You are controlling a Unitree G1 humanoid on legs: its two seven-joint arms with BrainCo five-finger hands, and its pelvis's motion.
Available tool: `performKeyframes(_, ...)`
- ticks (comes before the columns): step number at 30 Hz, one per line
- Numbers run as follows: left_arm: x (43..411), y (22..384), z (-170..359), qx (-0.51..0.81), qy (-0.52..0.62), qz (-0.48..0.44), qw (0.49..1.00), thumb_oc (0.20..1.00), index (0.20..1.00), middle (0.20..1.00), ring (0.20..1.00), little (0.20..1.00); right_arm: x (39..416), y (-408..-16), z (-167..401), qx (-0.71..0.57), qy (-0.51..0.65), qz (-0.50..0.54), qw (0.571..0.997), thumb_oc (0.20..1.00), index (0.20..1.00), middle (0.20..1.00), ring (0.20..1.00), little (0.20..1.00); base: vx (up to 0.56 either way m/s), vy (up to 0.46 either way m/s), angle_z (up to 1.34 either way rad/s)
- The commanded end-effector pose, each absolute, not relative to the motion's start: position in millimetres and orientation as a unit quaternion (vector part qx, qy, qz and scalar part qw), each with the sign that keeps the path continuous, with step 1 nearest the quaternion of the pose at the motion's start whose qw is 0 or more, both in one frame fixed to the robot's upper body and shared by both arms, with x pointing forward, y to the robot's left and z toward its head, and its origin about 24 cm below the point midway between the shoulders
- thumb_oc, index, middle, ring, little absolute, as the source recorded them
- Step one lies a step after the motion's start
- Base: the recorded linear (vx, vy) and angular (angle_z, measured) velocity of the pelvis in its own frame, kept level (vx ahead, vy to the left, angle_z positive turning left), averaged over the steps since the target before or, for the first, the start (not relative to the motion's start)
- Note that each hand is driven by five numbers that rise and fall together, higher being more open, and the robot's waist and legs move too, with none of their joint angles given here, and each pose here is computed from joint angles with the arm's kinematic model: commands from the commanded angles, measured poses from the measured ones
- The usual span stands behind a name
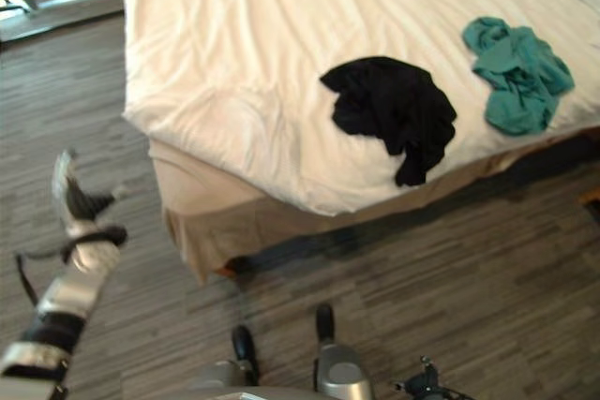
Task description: Tidy up the quilt and then pick up the clothes from the bed and put them into the laundry hamper.
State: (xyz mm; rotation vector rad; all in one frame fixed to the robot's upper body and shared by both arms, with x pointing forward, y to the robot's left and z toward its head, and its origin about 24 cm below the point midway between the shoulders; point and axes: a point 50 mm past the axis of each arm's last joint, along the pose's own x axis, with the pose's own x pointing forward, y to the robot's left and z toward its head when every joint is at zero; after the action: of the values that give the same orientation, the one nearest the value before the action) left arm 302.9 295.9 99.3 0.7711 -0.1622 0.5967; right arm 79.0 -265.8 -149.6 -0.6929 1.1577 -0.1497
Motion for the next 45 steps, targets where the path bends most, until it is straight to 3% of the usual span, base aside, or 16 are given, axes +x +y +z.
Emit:
performKeyframes(1, 339.5, 291.8, 163.5, 0.487, -0.157, 0.269, 0.816, 1.0, 1.0, 1.0, 1.0, 1.0, 87.5, -268.6, -148.2, -0.329, 0.531, -0.058, 0.779, 1.0, 1.0, 1.0, 1.0, 1.0, -0.07, 0.068, -0.21)
performKeyframes(10, 394.3, 270.9, 235.6, 0.633, -0.132, 0.235, 0.725, 1.0, 1.0, 1.0, 1.0, 1.0, 98.5, -277.5, -143.5, -0.335, 0.525, -0.07, 0.779, 1.0, 1.0, 1.0, 1.0, 1.0, -0.02, 0.042, -0.33)
performKeyframes(16, 403.8, 269.5, 195.0, 0.689, -0.013, 0.182, 0.702, 1.0, 1.0, 1.0, 1.0, 1.0, 103.8, -275.1, -143.9, -0.322, 0.526, -0.084, 0.782, 1.0, 1.0, 1.0, 1.0, 1.0, 0.0, 0.002, -0.28)
performKeyframes(18, 403.2, 268.6, 181.3, 0.682, 0.012, 0.171, 0.711, 0.511, 0.511, 0.511, 0.511, 0.511, 103.4, -275.2, -144.2, -0.321, 0.529, -0.086, 0.781, 1.0, 1.0, 1.0, 1.0, 1.0, 0.0, -0.013, -0.13)
performKeyframes(19, 401.3, 269.7, 166.5, 0.69, 0.04, 0.156, 0.706, 0.2, 0.2, 0.2, 0.2, 0.2, 105.3, -275.1, -144.0, -0.32, 0.53, -0.086, 0.781, 1.0, 1.0, 1.0, 1.0, 1.0, 0.0, -0.004, -0.08)
performKeyframes(20, 392.3, 271.8, 127.9, 0.702, 0.098, 0.117, 0.696, 0.2, 0.2, 0.2, 0.2, 0.2, 105.6, -277.1, -143.6, -0.33, 0.534, -0.083, 0.774, 1.0, 1.0, 1.0, 1.0, 1.0, 0.0, -0.004, -0.03)
performKeyframes(27, 366.3, 262.8, 55.7, 0.714, 0.17, 0.025, 0.679, 0.2, 0.2, 0.2, 0.2, 0.2, 123.7, -289.3, -133.8, -0.346, 0.516, -0.097, 0.778, 1.0, 1.0, 1.0, 1.0, 1.0, 0.03, -0.003, 0.11)
performKeyframes(30, 338.9, 270.0, 16.3, 0.731, 0.202, -0.024, 0.651, 0.2, 0.2, 0.2, 0.2, 0.2, 160.9, -283.3, -117.7, -0.371, 0.443, -0.07, 0.813, 1.0, 1.0, 1.0, 1.0, 1.0, 0.03, 0.018, 0.08)
performKeyframes(31, 306.9, 275.1, -20.6, 0.693, 0.25, -0.034, 0.675, 1.0, 1.0, 1.0, 1.0, 1.0, 191.8, -273.4, -97.1, -0.393, 0.362, -0.048, 0.844, 1.0, 1.0, 1.0, 1.0, 1.0, 0.04, 0.004, 0.01)
performKeyframes(34, 244.4, 281.7, -74.2, 0.629, 0.337, -0.042, 0.699, 1.0, 1.0, 1.0, 1.0, 1.0, 225.1, -263.2, -59.8, -0.417, 0.253, -0.029, 0.873, 1.0, 1.0, 1.0, 1.0, 1.0, 0.03, 0.014, 0.21)
performKeyframes(35, 244.1, 281.8, -74.4, 0.629, 0.338, -0.042, 0.699, 1.0, 1.0, 1.0, 1.0, 1.0, 224.9, -263.2, -59.8, -0.417, 0.253, -0.028, 0.873, 1.0, 1.0, 1.0, 1.0, 1.0, 0.03, 0.012, 0.39)
performKeyframes(36, 195.0, 281.2, -106.0, 0.577, 0.403, -0.047, 0.709, 1.0, 1.0, 1.0, 1.0, 1.0, 244.0, -256.1, -36.0, -0.425, 0.192, -0.022, 0.884, 1.0, 1.0, 1.0, 1.0, 1.0, 0.02, -0.002, 0.3)
performKeyframes(39, 150.9, 277.4, -128.2, 0.523, 0.46, -0.045, 0.716, 1.0, 1.0, 1.0, 1.0, 1.0, 262.6, -245.0, -16.4, -0.438, 0.142, -0.007, 0.888, 1.0, 1.0, 1.0, 1.0, 1.0, 0.03, -0.003, 0.2)
performKeyframes(40, 127.3, 276.9, -137.2, 0.496, 0.492, -0.042, 0.714, 1.0, 1.0, 1.0, 1.0, 1.0, 274.6, -237.5, -1.0, -0.442, 0.107, -0.001, 0.891, 0.2, 0.2, 0.2, 0.2, 0.2, 0.02, 0.0, 0.24)
performKeyframes(41, 98.7, 273.1, -146.9, 0.444, 0.531, -0.017, 0.721, 1.0, 1.0, 1.0, 1.0, 1.0, 289.6, -224.2, 22.4, -0.442, 0.051, 0.007, 0.895, 0.2, 0.2, 0.2, 0.2, 0.2, 0.01, -0.003, 0.27)
performKeyframes(45, 67.9, 266.0, -155.7, 0.376, 0.575, 0.027, 0.726, 1.0, 1.0, 1.0, 1.0, 1.0, 318.3, -190.6, 63.4, -0.431, -0.042, 0.029, 0.901, 0.2, 0.2, 0.2, 0.2, 0.2, -0.02, -0.02, 0.5)
